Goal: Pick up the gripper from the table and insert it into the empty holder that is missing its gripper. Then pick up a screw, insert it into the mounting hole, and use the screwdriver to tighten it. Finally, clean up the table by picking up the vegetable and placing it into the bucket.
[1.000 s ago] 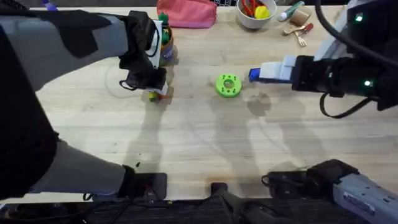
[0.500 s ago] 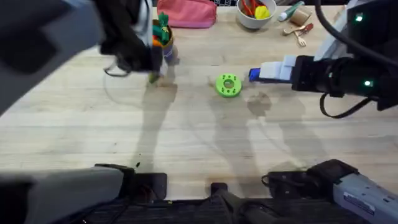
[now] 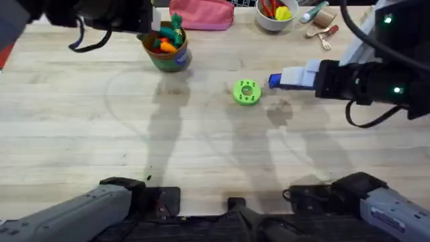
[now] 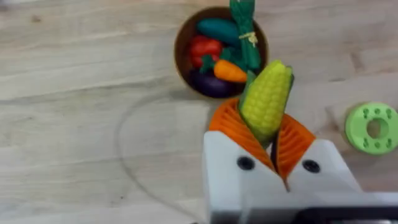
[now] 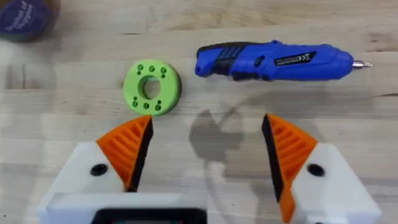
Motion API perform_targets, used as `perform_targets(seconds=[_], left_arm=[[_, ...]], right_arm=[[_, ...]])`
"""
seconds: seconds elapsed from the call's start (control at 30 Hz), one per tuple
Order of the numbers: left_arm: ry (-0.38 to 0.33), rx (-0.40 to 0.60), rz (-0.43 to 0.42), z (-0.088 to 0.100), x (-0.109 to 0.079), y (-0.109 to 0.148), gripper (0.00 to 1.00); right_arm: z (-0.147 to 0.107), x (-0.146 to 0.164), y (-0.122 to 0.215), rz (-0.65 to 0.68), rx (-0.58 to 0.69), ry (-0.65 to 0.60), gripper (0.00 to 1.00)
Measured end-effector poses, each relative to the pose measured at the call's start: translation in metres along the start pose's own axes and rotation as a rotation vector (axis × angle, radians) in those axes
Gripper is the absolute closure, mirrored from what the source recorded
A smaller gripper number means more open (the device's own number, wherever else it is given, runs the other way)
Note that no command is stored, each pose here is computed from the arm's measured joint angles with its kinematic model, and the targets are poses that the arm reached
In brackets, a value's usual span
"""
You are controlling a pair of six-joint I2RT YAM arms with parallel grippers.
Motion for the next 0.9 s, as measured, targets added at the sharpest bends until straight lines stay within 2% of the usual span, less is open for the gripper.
perform_targets(seconds=[0.13, 0.23, 0.43, 0.53, 0.77, 0.9], left_arm=[[-0.003, -0.009, 0.029, 0.009, 0.002, -0.021, 0.968], [-0.009, 0.007, 0.049, 0.013, 0.007, -0.046, 0.968], [0.031, 0.03, 0.108, 0.017, 0.037, -0.099, 0.968], [0.025, 0.04, 0.094, 0.016, 0.047, -0.117, 0.968], [-0.021, 0.109, 0.042, 0.003, 0.042, -0.155, 0.968], [-0.03, 0.128, 0.033, -0.001, 0.041, -0.162, 0.968]], right_arm=[[0.0, 0.0, 0.0, 0.0, 0.0, 0.0, 0.015], [0.0, 0.0, 0.0, 0.0, 0.0, 0.0, 0.016], [0.0, 0.0, 0.0, 0.0, 0.0, 0.0, 0.014], [0.0, 0.0, 0.0, 0.0, 0.0, 0.0, 0.015], [0.0, 0.0, 0.0, 0.0, 0.0, 0.0, 0.016], [0.0, 0.0, 0.0, 0.0, 0.0, 0.0, 0.015]])
Point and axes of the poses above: each hand's point on the last joint's axis, 136 mm out from that joint toward the fingers, its own y axis back along the fingers, its own x axis along the line the jaws close on, z = x × y, the point moved 7 cm from there along y, back along the fingers
